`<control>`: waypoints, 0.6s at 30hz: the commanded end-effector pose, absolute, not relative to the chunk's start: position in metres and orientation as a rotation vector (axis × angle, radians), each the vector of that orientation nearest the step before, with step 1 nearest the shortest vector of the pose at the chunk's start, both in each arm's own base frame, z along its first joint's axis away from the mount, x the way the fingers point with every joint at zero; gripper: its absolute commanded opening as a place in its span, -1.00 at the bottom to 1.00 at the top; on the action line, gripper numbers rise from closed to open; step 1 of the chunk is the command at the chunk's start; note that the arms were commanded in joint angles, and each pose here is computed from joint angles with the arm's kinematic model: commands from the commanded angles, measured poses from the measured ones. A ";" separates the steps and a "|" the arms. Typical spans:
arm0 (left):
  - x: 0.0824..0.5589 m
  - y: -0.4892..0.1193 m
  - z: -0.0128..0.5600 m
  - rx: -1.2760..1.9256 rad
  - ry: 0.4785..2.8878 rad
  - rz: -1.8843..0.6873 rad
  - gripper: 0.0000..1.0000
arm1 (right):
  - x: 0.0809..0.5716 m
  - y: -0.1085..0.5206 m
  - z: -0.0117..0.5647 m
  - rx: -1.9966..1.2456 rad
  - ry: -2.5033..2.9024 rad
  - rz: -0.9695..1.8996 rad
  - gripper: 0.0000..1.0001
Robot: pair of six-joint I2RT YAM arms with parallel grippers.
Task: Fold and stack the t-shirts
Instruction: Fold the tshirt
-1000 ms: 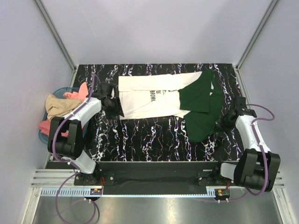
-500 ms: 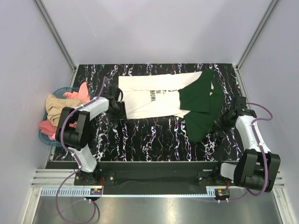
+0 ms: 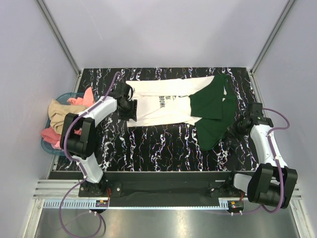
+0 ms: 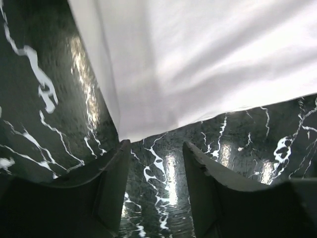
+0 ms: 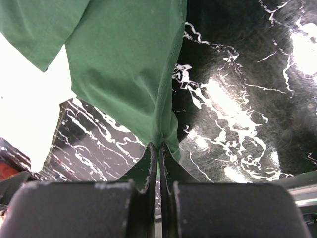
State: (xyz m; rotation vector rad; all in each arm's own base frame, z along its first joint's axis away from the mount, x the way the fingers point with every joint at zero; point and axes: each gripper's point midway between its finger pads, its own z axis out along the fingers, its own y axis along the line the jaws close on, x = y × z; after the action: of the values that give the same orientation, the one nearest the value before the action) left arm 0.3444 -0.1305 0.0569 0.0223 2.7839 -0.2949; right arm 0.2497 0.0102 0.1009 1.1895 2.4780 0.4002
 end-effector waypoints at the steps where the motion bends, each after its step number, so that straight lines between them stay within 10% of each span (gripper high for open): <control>1: 0.353 -0.139 0.068 0.299 2.757 -0.337 -0.01 | 0.263 0.016 0.121 1.107 2.438 0.474 -1.00; 18: 0.342 -0.133 0.051 0.756 2.707 -0.170 -0.18 | 0.270 0.016 0.128 1.061 2.419 0.488 -1.00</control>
State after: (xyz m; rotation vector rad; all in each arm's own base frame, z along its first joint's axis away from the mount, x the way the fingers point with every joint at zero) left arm 0.3406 -0.1288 0.0569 0.6483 2.7327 -0.2343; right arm 0.2559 0.0165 0.1068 1.1295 2.4755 0.4650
